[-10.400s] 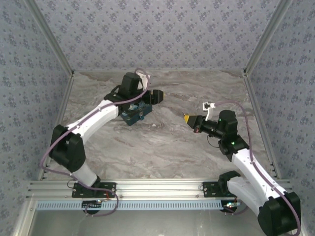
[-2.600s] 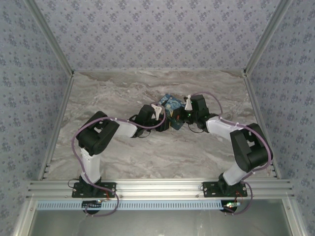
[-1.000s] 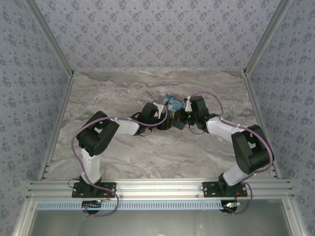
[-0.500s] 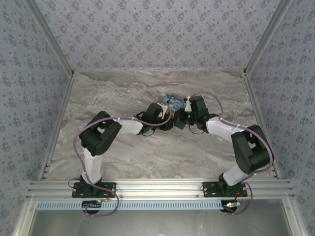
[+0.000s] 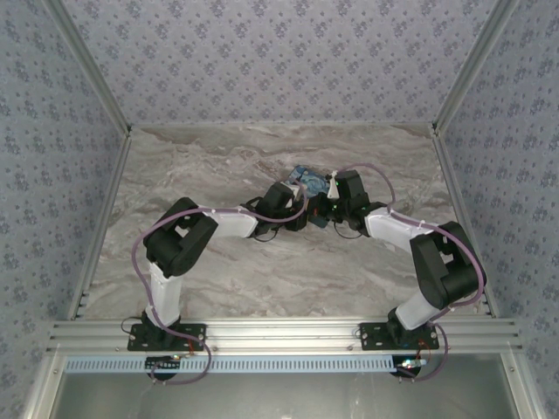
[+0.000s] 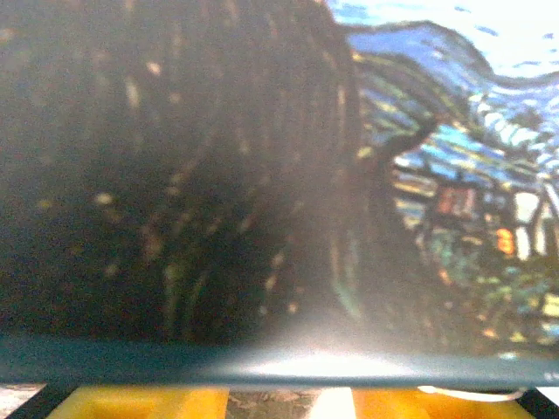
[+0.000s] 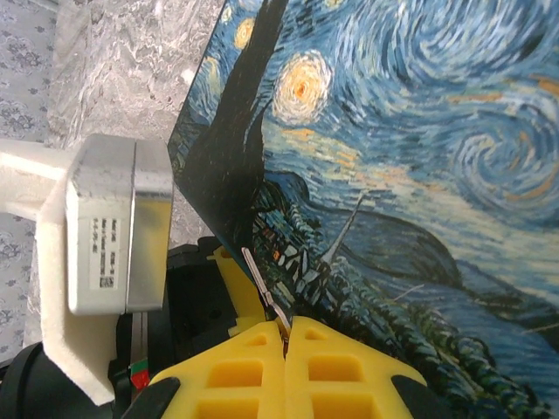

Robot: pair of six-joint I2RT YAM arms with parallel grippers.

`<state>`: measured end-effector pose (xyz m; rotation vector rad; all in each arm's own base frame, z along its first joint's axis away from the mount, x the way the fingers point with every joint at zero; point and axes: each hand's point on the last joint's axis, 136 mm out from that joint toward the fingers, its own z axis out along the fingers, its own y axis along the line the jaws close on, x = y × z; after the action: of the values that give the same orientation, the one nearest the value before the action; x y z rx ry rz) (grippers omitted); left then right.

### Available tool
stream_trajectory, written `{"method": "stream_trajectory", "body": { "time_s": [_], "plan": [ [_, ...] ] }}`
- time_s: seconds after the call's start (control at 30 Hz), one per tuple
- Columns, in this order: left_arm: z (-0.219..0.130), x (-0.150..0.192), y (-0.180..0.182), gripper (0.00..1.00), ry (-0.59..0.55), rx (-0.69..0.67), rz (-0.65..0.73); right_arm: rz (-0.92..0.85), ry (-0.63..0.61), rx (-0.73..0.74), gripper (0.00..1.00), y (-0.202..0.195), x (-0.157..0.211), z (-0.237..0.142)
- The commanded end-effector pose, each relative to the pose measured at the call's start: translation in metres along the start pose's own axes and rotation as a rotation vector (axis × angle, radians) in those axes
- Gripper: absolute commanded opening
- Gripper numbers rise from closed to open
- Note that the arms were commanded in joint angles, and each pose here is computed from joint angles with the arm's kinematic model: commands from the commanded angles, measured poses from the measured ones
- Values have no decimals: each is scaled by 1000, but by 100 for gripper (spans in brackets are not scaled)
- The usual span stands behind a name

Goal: Unlock a padlock with a key

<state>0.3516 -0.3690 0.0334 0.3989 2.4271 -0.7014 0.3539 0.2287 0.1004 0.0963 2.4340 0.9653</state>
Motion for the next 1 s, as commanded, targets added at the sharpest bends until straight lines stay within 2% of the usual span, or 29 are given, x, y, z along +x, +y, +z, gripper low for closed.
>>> {"method": "stream_trajectory", "body": {
  "time_s": [0.0,0.27,0.57,0.97],
  "plan": [
    [4,-7,9,39,-21,-44,-37,45,31,53,0,-13,10,5],
    [1,-16,2,36,-58,-9,-40,48,11,23,0,-7,6,2],
    [-5,-16,12,37,-74,-25,-54,25,-94,-61,0,10,-34,-29],
    [-4,-16,13,38,-69,-13,-62,74,-43,-16,0,-16,-38,-8]
  ]
}}
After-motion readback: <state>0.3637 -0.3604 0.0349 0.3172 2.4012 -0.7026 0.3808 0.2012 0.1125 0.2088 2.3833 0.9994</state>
